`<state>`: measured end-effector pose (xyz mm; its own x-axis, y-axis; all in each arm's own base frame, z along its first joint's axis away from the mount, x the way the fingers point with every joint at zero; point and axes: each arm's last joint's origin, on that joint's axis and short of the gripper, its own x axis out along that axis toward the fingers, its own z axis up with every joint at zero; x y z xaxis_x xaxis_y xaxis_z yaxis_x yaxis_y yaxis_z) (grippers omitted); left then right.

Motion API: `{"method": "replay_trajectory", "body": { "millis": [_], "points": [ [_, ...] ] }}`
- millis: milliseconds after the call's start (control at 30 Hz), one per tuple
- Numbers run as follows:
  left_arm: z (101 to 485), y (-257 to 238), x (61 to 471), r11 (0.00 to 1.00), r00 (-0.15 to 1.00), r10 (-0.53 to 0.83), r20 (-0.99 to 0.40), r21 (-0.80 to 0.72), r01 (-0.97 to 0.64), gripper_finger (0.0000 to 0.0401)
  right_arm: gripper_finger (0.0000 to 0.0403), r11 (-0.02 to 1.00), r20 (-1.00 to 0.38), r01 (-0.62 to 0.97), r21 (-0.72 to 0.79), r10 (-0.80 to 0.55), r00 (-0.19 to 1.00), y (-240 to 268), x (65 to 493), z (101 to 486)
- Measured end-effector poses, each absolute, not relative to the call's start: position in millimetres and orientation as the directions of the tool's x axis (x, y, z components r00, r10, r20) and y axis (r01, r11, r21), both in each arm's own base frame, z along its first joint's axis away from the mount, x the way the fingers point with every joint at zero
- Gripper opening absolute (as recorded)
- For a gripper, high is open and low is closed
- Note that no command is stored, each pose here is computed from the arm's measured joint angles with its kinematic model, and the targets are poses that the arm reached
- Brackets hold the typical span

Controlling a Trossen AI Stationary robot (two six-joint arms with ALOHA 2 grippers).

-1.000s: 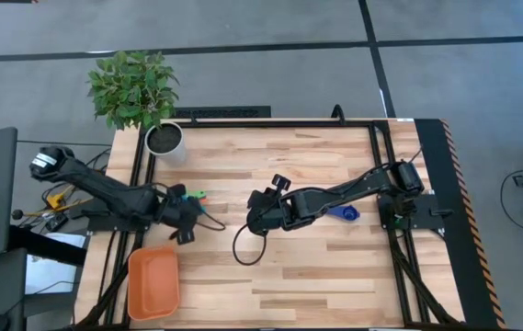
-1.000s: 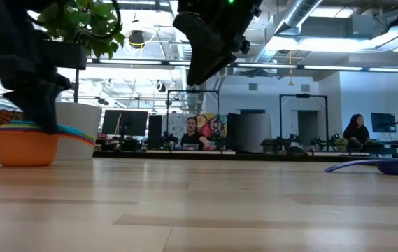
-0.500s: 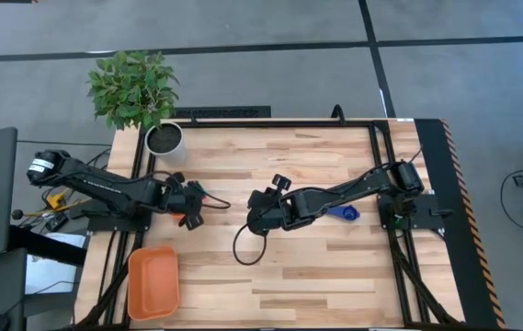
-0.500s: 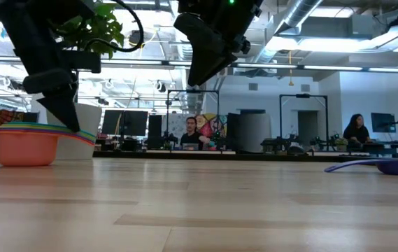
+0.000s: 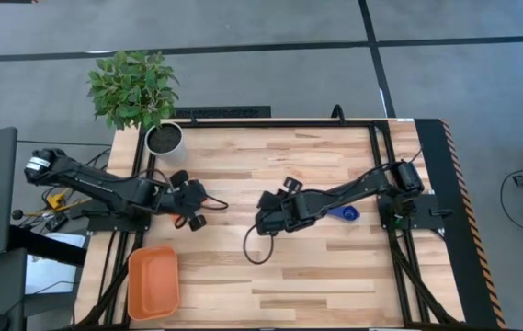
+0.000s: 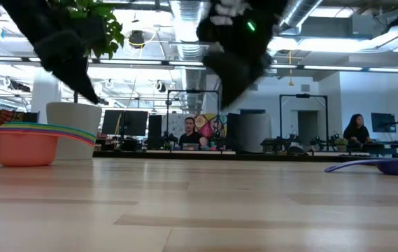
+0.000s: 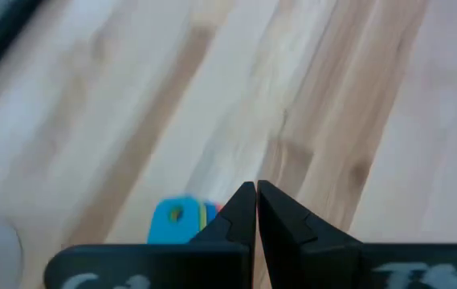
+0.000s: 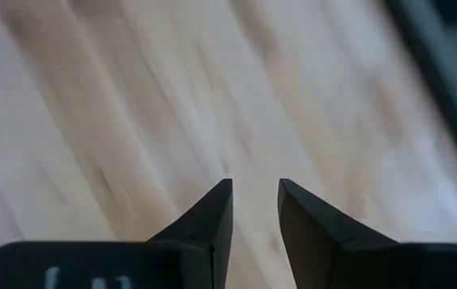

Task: Nest measuring cups in basket
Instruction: Stack the violet measuring cup on top of the light blue measuring cup

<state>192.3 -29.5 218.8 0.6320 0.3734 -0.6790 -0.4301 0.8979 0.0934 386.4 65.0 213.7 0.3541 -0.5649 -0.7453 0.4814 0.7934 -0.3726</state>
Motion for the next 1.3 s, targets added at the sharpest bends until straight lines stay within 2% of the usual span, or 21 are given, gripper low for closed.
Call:
{"method": "replay_trajectory", "body": {
  "millis": [100,267,433,667,800,900,1067,1300],
  "points": [
    [225,-35,194,0.9,0.694,0.387,-0.607,0.084,-0.428,0.0003,0.0118,0.774,-0.797,0.519,-0.362,-0.546,0.258,60,366,192],
    [214,-45,200,0.929,0.793,0.337,-0.508,0.042,-0.367,0.0003,0.011,0.743,-0.837,0.593,-0.311,-0.51,0.2,62,331,176],
    [208,-50,203,0.958,0.863,0.262,-0.432,0.009,-0.286,0.0003,0.0108,0.762,-0.863,0.609,-0.22,-0.443,0.243,72,295,188],
    [207,-50,204,0.963,0.918,0.239,-0.316,-0.041,-0.265,0.0005,0.0108,0.775,-0.905,0.63,-0.052,-0.303,0.299,69,251,199],
    [204,-51,202,0.966,0.946,0.22,-0.238,-0.079,-0.245,0.0019,0.0108,0.777,-0.903,0.626,0.064,-0.222,0.368,65,232,193],
    [198,-51,198,0.966,0.957,0.212,-0.196,-0.107,-0.235,0.0039,0.0114,0.747,-0.898,0.656,0.107,-0.212,0.387,61,219,188],
    [193,-50,195,0.964,0.962,0.212,-0.171,-0.125,-0.234,0.008,0.0145,0.679,-0.919,0.73,0.079,-0.235,0.318,50,200,188],
    [189,-46,197,0.946,0.943,0.275,-0.186,-0.123,-0.3,0.0123,0.0179,0.607,-0.936,0.793,-0.059,-0.309,0.166,41,183,175]
  ]
}}
